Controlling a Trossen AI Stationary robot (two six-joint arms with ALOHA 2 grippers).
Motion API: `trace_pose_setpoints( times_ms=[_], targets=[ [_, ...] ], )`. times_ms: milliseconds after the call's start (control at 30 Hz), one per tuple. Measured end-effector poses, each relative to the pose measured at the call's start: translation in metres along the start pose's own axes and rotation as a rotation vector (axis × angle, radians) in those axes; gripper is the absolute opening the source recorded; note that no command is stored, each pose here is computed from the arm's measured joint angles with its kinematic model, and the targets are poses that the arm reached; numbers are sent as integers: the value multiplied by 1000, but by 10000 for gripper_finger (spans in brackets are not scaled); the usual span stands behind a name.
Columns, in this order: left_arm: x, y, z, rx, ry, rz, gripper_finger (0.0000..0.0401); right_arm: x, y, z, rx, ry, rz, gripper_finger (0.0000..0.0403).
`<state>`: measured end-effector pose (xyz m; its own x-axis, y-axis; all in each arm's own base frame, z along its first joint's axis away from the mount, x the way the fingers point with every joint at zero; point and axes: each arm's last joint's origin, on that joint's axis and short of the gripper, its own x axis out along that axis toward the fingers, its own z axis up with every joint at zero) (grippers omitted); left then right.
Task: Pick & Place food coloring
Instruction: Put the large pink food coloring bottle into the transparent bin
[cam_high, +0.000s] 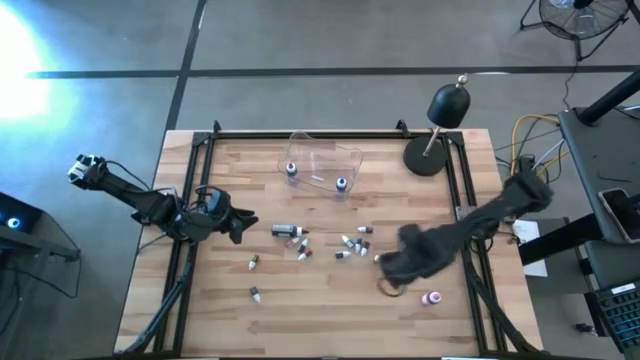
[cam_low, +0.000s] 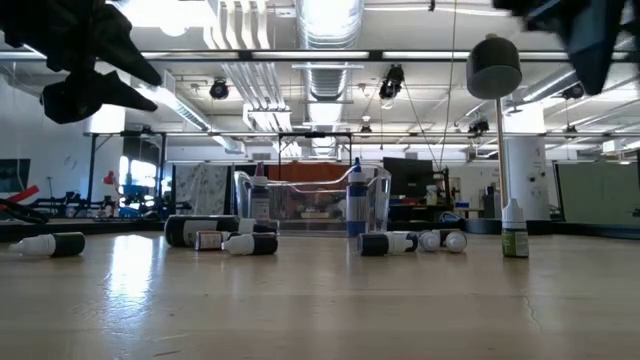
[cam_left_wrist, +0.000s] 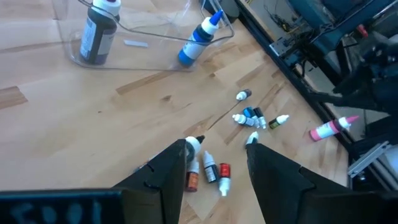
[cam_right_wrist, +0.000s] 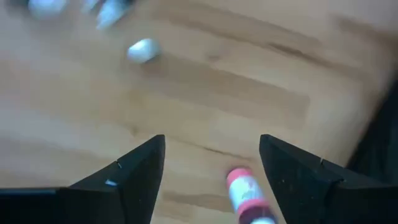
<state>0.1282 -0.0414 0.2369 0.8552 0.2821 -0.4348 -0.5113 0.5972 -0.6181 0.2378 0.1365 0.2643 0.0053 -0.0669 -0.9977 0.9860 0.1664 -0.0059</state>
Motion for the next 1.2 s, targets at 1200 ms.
trace_pose_setpoints(
  times_ms=[1200],
  targets=[
    [0,-3,2,-49,-28,-19,147,20,-52,-63,5,243,-12,249]
  ],
)
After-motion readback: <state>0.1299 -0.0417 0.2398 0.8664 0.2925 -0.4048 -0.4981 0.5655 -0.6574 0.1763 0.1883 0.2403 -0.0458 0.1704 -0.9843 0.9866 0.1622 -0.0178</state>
